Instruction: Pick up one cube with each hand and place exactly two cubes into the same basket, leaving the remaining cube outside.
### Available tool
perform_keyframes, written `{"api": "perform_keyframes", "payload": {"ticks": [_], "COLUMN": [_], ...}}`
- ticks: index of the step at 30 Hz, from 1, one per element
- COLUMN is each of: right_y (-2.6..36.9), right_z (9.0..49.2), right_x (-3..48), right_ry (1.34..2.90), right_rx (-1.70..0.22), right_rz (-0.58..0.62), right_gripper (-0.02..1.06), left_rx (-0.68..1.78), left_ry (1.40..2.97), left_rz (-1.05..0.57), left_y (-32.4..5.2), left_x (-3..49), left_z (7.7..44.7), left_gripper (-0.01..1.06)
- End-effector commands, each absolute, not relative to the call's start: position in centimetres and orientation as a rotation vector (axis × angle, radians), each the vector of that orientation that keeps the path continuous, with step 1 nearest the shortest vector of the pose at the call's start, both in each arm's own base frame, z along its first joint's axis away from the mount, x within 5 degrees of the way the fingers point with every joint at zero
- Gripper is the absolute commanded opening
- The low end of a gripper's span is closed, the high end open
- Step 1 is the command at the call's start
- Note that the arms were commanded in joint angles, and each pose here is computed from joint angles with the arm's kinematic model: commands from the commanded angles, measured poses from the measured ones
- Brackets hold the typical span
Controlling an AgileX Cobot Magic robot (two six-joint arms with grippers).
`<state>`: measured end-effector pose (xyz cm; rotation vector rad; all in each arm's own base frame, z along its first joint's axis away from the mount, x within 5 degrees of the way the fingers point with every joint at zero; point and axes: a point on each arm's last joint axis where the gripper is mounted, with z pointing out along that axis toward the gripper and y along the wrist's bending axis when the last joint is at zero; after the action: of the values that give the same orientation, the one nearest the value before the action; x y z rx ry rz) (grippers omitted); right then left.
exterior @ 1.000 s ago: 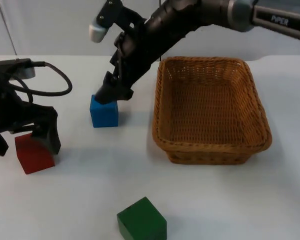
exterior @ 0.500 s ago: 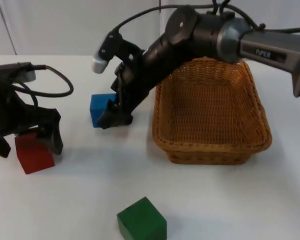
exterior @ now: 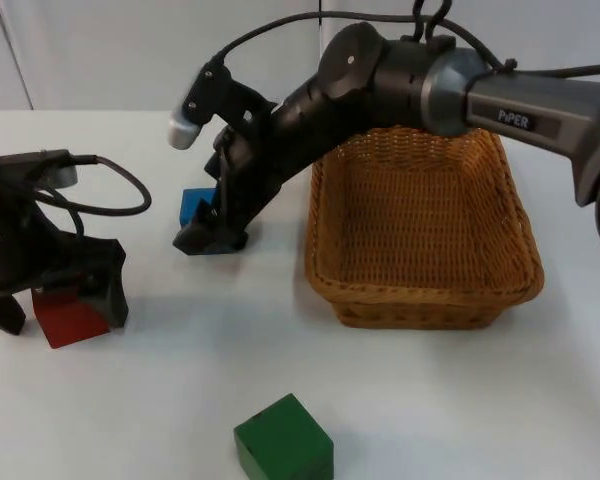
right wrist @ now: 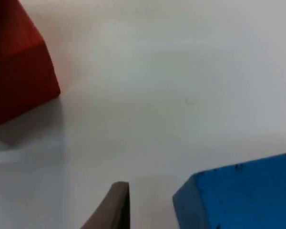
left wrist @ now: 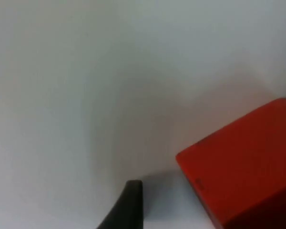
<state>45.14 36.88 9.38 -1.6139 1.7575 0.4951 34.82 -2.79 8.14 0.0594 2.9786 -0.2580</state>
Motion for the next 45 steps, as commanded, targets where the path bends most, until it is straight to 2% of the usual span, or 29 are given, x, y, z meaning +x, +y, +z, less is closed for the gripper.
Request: {"api": "perform_keyframes", "payload": {"ticks": [1,13,16,17,21,22,23,26,27,29,32,33,37,45], "right_y": [37.2,37.2,37.2,37.2,37.2,37.2,37.2,37.1,37.1,37.1,37.1,37.1,37.1,37.1], "right_z": [9.3,7.1,7.1,7.1,7.2,7.2,7.2,7.2,7.2,7.2,7.2,7.2,8.3,13.1], "right_x": [45.0,45.1,45.2,45.2,45.4,45.4,45.5,45.6,45.6,45.5,45.3,45.3,45.0,44.6], "right_ry": [1.745,1.778,1.776,1.776,1.772,1.772,1.768,1.769,1.769,1.770,1.776,1.776,1.770,1.722], "right_rx": [-1.609,-1.602,-1.595,-1.595,-1.570,-1.570,-1.560,-1.556,-1.556,-1.560,-1.580,-1.580,-1.606,-1.614], "right_rz": [0.493,0.490,0.484,0.484,0.469,0.469,0.461,0.459,0.459,0.462,0.478,0.478,0.499,0.521], "right_gripper": [1.03,1.00,0.87,0.87,0.60,0.60,0.46,0.16,0.16,0.00,0.00,0.00,0.00,0.00], "left_rx": [0.024,0.031,0.036,0.036,0.036,0.036,0.036,0.037,0.037,0.038,0.036,0.036,0.038,0.041], "left_ry": [2.971,2.974,2.979,2.979,2.979,2.979,2.979,2.984,2.984,2.988,2.998,2.998,3.013,2.995], "left_rz": [-0.267,-0.264,-0.266,-0.266,-0.266,-0.266,-0.266,-0.269,-0.269,-0.271,-0.277,-0.277,-0.284,-0.301], "left_y": [-2.7,-2.7,-2.7,-2.7,-2.7,-2.7,-2.7,-2.7,-2.7,-2.7,-2.8,-2.8,-2.8,-2.9], "left_x": [35.0,34.9,34.9,34.9,34.9,34.9,34.9,34.8,34.8,34.8,34.7,34.7,34.6,34.5], "left_z": [8.1,8.1,8.1,8.1,8.1,8.1,8.1,8.1,8.1,8.1,8.1,8.1,8.1,9.6], "left_gripper": [0.94,0.94,0.94,0.94,0.94,0.94,0.94,0.87,0.87,0.71,0.42,0.42,0.01,0.00]}}
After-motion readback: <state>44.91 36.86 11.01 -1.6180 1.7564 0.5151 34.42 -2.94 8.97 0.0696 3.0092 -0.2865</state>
